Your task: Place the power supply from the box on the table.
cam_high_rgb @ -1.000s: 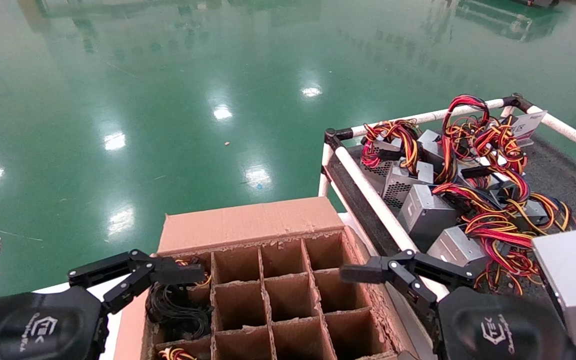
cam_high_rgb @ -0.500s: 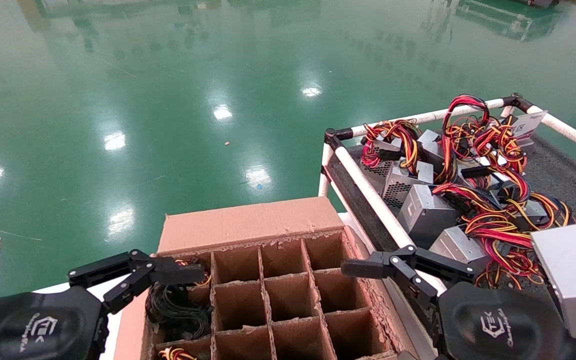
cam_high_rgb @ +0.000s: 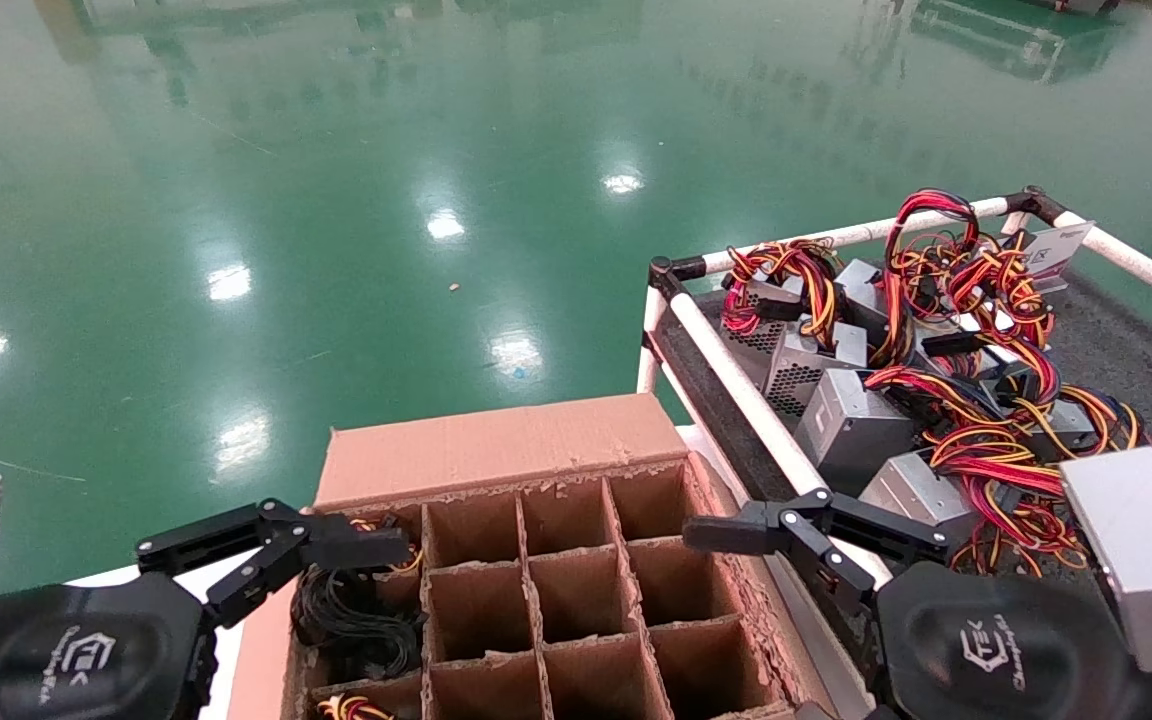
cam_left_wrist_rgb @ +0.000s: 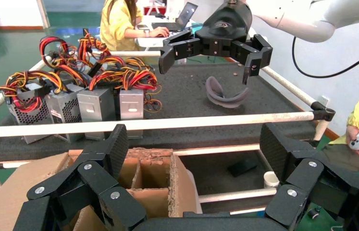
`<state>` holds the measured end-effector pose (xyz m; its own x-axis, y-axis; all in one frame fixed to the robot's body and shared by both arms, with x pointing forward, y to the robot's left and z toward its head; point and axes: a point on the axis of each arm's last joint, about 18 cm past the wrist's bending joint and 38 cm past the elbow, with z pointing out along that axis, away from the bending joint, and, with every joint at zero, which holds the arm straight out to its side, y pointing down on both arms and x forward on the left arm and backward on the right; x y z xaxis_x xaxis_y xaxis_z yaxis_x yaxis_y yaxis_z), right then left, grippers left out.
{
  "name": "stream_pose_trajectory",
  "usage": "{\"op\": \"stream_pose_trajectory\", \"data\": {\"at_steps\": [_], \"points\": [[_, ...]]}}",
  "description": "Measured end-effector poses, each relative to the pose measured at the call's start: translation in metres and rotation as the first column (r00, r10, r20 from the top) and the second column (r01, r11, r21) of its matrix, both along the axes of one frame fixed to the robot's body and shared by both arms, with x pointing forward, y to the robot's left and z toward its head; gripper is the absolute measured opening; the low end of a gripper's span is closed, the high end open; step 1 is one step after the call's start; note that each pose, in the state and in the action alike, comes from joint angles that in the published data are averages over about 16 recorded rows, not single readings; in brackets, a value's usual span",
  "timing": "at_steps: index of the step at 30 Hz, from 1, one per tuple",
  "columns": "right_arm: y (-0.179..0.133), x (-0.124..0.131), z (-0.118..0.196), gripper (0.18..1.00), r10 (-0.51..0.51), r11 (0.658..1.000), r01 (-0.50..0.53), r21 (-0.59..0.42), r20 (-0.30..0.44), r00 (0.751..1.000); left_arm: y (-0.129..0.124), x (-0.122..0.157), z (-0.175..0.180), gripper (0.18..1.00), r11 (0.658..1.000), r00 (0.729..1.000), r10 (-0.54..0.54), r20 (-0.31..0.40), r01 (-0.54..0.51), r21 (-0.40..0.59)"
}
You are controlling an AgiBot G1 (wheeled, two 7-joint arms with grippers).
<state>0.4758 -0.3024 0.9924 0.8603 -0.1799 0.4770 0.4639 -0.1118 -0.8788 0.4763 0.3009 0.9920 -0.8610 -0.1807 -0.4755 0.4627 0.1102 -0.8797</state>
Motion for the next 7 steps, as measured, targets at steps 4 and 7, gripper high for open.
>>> {"op": "stream_pose_trajectory", "data": {"at_steps": [4,7], "points": [[0.0,0.0001,0.0,1.0,0.0,1.0,0.0,0.0,0.0,1.0,0.0,0.0,0.0,1.0,1.0,1.0,0.0,0.0,0.0,0.0],[0.0,0.0001,0.0001,1.0,0.0,1.0,0.0,0.0,0.0,1.0,0.0,0.0,0.0,1.0,1.0,1.0,0.0,0.0,0.0,0.0]]}}
